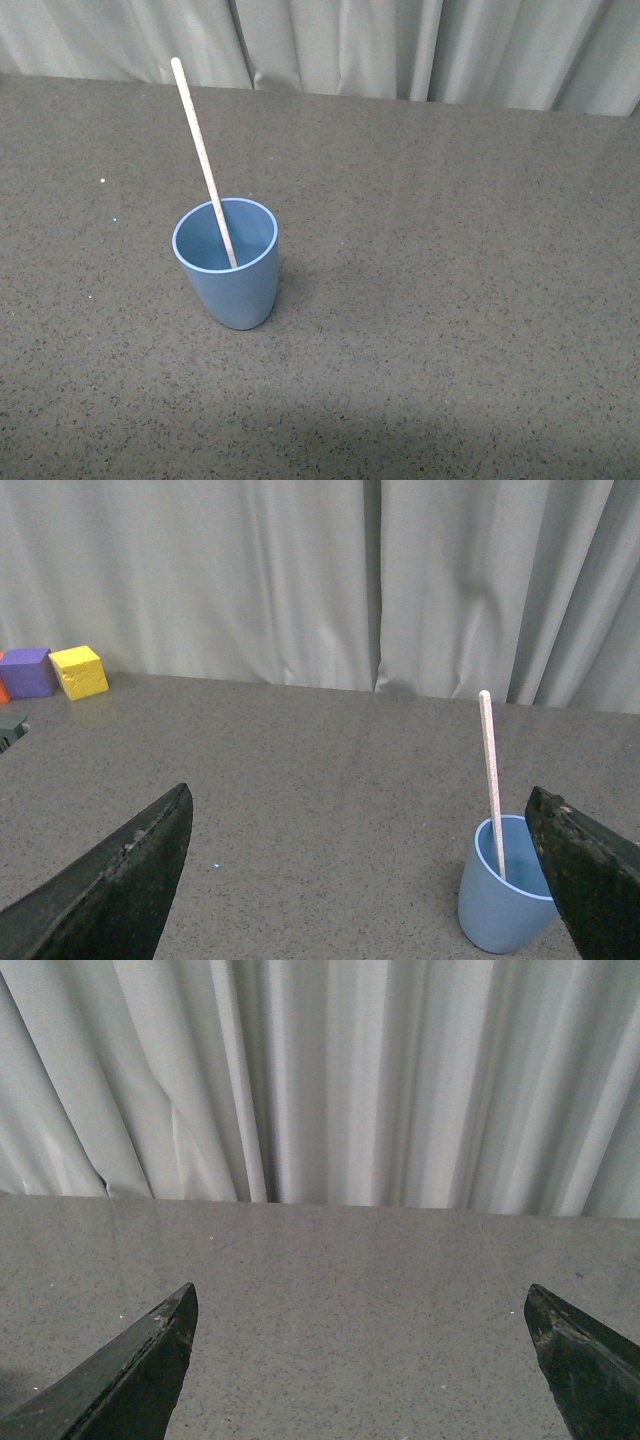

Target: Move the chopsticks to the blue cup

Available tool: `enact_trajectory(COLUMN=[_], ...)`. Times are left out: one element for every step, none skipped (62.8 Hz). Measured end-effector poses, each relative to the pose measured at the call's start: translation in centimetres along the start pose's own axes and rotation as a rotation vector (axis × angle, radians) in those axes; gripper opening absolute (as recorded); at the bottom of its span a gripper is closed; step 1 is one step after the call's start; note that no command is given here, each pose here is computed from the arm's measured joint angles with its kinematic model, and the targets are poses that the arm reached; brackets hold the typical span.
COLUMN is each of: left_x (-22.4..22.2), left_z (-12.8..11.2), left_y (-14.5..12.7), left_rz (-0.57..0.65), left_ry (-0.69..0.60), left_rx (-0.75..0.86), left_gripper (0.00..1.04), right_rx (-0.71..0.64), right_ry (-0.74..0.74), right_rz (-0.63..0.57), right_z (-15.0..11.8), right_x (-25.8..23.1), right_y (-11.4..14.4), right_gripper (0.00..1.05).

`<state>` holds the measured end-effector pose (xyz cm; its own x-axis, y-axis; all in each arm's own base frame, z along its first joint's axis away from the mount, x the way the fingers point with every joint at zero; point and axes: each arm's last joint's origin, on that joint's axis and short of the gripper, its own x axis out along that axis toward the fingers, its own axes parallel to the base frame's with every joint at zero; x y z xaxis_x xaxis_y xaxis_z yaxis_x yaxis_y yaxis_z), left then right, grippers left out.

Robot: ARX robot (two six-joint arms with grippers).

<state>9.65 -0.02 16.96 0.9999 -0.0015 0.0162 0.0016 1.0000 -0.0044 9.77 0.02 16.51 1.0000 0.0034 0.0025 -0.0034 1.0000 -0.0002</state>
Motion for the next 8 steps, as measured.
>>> enact_trajectory(left_x=[0.0,0.0,0.0,0.0,0.0,0.0,0.0,0.0], left_z=[0.0,0.0,0.0,0.0,0.0,0.0,0.0,0.0], left_y=[0.0,0.0,0.0,0.0,0.0,0.0,0.0,0.0], left_rz=[0.0,0.0,0.0,0.0,0.0,0.0,0.0,0.0], left_ry=[0.0,0.0,0.0,0.0,0.0,0.0,0.0,0.0], left_rx=[0.0,0.0,0.0,0.0,0.0,0.0,0.0,0.0], left_gripper=[0.98,0.98,0.98,0.98,0.98,0.98,0.98,0.98], right_rx=[0.0,0.0,0.0,0.0,0.0,0.0,0.0,0.0], right_ry=[0.0,0.0,0.0,0.0,0.0,0.0,0.0,0.0], right_rz=[0.0,0.0,0.0,0.0,0.0,0.0,0.0,0.0], right_z=[0.0,0.0,0.0,0.0,0.0,0.0,0.0,0.0], right_x=[0.0,0.0,0.0,0.0,0.0,0.0,0.0,0.0], right_y=[0.0,0.0,0.0,0.0,0.0,0.0,0.0,0.0], right_gripper=[0.95,0.95,0.95,0.95,0.95,0.95,0.95,0.95])
